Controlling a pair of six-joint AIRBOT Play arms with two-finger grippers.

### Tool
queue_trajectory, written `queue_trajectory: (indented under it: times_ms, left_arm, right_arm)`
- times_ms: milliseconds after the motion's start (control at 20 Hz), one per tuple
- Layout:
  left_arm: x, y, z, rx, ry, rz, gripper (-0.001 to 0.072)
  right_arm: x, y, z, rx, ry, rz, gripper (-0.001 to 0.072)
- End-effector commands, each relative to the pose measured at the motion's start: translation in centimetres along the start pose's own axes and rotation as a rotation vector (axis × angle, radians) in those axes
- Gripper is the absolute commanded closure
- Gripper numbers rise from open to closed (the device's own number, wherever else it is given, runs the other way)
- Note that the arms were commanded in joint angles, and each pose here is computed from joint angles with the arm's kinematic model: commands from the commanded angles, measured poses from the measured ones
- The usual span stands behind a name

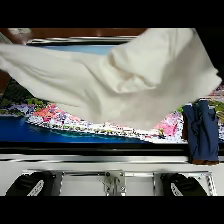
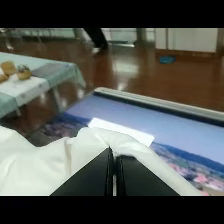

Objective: Fold the shirts.

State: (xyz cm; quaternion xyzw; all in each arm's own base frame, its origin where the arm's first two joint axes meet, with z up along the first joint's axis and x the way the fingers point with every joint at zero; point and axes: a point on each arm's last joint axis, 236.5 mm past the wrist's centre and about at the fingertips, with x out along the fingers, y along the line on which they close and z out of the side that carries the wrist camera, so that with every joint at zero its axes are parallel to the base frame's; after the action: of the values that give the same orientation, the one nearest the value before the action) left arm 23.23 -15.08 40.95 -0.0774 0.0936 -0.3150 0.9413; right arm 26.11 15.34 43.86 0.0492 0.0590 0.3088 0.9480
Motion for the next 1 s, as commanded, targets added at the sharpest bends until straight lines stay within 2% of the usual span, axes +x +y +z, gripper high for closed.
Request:
queue_trajectory:
  times_ms: [0, 100, 250, 400, 650, 950]
  left_arm:
    - [-2.7, 6.5, -8.3, -0.05, 0.354, 0.301, 0.0669]
    - [-3.8, 8.1, -11.7, -0.111, 0.483, 0.377, 0.0669]
    - [-3.3, 9.0, -15.0, -0.199, 0.565, 0.407, 0.0669]
    - [-2.8, 9.7, -18.0, -0.267, 0.63, 0.427, 0.0669]
    - [0.8, 12.4, -22.7, -0.341, 0.663, 0.457, 0.0669]
    - [9.2, 14.9, -30.6, -0.546, 0.711, 0.403, 0.0669]
  right_arm:
    - [-3.5, -3.5, -6.6, 0.038, 0.288, -0.199, 0.0642]
    - [-3.9, -2.6, -12.0, 0.154, 0.53, -0.166, 0.0642]
    - [-3.5, 0.3, -19.4, 0.338, 0.821, -0.029, 0.0642]
    - [-2.5, -0.5, -27.7, 0.454, 1.0, -0.033, 0.0643]
    - [4.3, -5.0, -38.1, 0.644, 0.953, -0.159, 0.0642]
    - [10.1, -6.8, -48.5, 0.78, 1.074, -0.123, 0.0626]
